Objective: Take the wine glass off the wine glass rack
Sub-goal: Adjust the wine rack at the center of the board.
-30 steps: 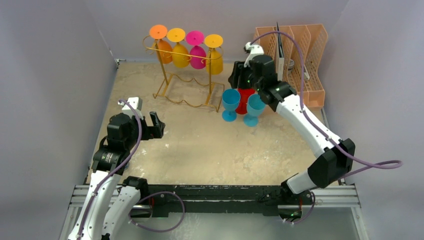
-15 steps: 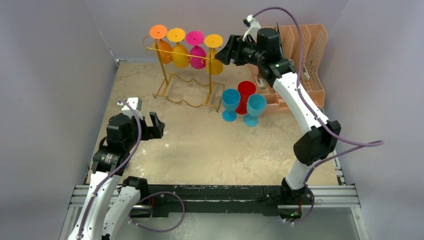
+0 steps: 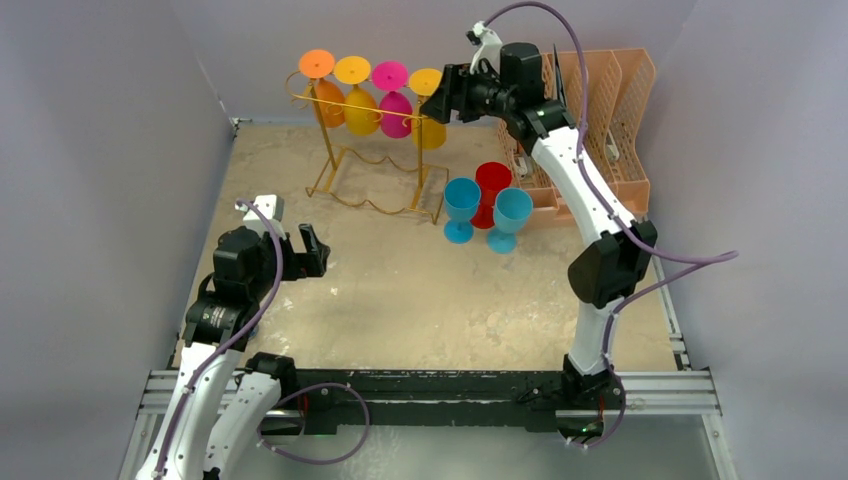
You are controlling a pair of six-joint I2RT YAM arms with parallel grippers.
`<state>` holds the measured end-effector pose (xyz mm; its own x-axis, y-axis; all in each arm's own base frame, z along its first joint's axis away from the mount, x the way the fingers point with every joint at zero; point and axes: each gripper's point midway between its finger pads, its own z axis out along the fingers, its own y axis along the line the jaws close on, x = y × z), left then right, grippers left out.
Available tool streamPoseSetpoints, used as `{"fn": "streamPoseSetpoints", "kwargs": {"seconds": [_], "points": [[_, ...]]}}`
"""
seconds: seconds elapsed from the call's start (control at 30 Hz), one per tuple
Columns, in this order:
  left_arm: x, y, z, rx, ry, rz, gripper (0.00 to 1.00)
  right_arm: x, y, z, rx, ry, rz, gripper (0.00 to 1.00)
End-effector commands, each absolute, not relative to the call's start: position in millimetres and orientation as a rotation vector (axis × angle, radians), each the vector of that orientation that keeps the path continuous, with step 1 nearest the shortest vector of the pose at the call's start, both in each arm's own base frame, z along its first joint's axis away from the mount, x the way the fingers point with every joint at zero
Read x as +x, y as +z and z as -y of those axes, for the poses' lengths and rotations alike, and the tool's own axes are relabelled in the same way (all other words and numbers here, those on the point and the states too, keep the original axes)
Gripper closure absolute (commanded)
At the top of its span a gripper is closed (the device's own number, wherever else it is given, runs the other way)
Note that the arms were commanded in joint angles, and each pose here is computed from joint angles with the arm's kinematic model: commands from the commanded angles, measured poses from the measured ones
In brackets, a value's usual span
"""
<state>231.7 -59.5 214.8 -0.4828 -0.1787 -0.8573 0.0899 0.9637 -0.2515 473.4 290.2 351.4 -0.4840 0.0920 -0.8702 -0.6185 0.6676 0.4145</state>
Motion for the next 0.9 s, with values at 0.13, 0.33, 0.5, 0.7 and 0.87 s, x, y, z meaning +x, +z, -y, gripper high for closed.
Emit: {"fn": "streamPoseSetpoints", "kwargs": {"seconds": [0.13,0.33,0.5,0.7,0.87], "points": [[236.2,235.2,62.5,-0.054,-0.339,-1.993,0.0,468.4,380.0,-297.2,-0.526,0.923,-1.824,0.21],[235.2,235.0,62.1,-0.057,-0.338,-1.993,0.0,460.8,378.9,-307.9,-0.568,0.985,-1.828,0.21],[234.9,235.3,62.4,-0.055,-0.34,-1.992,0.0,448.1,375.9,-316.9,-0.606,0.988,-1.845,0.21],[234.9,235.1,62.7,-0.054,-0.342,-1.993,0.0,433.7,367.5,-328.0,-0.664,0.928,-1.87,0.21],[234.8,235.7,62.7,-0.054,-0.342,-1.991,0.0,425.4,367.8,-336.6,-0.674,0.904,-1.879,0.21]]}}
